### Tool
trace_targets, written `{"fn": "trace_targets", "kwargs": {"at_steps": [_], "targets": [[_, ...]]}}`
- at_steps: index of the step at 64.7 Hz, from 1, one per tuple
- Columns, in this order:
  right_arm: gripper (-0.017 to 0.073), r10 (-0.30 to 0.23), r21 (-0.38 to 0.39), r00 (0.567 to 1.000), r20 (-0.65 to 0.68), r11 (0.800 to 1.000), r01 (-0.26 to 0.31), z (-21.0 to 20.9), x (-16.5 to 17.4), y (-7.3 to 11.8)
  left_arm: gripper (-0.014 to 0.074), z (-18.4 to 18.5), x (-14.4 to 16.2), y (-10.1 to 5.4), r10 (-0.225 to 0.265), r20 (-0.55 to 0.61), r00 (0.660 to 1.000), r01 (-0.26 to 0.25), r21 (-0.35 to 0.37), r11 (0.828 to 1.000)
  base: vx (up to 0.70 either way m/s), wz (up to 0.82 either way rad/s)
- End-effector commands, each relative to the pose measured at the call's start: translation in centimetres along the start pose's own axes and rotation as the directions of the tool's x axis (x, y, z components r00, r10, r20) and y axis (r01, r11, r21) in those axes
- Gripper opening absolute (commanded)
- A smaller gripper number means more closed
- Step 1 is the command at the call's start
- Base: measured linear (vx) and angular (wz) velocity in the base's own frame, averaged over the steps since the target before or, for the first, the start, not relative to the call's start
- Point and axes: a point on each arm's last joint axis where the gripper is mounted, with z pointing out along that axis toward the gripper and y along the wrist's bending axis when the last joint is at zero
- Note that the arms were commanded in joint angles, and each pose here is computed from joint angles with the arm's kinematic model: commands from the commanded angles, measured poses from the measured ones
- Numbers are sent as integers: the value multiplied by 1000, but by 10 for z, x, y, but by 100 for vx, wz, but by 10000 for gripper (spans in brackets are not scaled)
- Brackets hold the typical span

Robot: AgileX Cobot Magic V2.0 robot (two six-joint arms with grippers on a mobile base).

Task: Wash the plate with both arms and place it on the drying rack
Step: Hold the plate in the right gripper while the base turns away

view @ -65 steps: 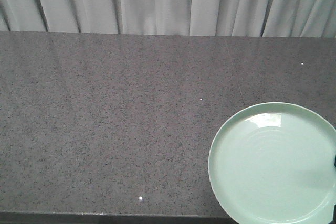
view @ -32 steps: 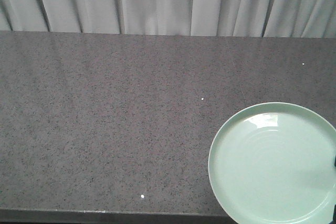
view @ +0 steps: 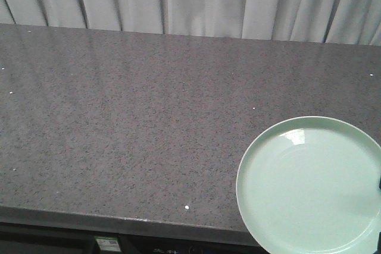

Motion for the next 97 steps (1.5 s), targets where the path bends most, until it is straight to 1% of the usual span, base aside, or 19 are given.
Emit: {"fn": "trace_targets", "kwargs": {"at_steps": [1, 25, 97], "targets": [[-1, 6, 27, 996, 86, 1000, -9, -4, -14, -2, -6, -4, -16, -3, 0, 105, 994, -3, 30, 1000, -6, 25], [-1, 6, 27, 996, 86, 1000, -9, -4, -14, -2, -6, -4, -16, -3, 0, 105, 994, -3, 30, 1000, -8, 36], [-1, 6, 27, 996, 86, 1000, -9, -4, -14, -2, -6, -4, -16, -3, 0, 105, 994, -3, 30, 1000, -11, 46]]}}
